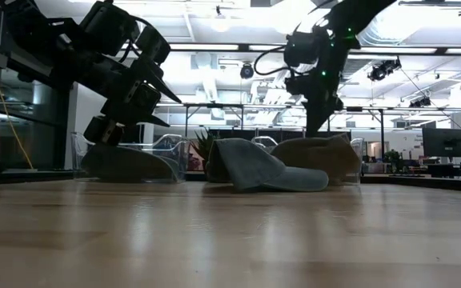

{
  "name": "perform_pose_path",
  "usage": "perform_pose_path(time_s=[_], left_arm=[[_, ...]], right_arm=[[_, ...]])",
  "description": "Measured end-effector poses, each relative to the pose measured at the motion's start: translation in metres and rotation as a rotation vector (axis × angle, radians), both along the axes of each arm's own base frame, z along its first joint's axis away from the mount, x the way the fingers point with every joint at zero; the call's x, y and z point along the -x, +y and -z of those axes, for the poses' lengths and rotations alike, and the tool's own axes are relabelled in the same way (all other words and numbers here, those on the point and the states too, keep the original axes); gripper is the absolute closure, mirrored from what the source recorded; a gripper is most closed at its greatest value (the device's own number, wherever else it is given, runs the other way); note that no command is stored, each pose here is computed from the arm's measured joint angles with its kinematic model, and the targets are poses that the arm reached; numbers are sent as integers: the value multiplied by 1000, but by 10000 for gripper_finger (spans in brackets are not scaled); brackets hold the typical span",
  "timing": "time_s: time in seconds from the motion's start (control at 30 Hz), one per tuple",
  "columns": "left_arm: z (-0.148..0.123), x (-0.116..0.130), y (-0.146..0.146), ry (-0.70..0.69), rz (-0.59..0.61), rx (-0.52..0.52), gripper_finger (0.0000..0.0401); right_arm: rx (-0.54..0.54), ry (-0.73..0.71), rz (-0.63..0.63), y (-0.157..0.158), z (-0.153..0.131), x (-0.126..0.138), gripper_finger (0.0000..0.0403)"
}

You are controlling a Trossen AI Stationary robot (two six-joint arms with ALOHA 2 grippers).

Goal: Pick & Place hat
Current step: Put the brown cap into the right transparent bin

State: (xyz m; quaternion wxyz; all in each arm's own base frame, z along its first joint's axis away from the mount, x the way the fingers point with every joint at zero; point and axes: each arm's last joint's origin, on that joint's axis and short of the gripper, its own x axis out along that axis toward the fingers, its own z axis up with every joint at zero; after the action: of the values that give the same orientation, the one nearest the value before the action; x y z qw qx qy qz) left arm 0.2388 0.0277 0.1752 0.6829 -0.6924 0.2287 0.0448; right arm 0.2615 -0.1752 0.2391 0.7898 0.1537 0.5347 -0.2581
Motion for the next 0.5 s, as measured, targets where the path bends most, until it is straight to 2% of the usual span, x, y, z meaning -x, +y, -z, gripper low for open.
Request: perform_pose_path(time_s=[0.2, 0.33, 0.5], left_arm=[[0, 0, 0, 1, -1, 5, 254], [0, 0, 0, 2, -2, 7, 254], [0, 0, 0, 2, -2, 7, 254]], right_arm=[[36, -64, 20, -4, -8, -5, 403], [107, -119, 52, -13, -23, -8, 403], [110, -223, 222, -34, -30, -2, 403]])
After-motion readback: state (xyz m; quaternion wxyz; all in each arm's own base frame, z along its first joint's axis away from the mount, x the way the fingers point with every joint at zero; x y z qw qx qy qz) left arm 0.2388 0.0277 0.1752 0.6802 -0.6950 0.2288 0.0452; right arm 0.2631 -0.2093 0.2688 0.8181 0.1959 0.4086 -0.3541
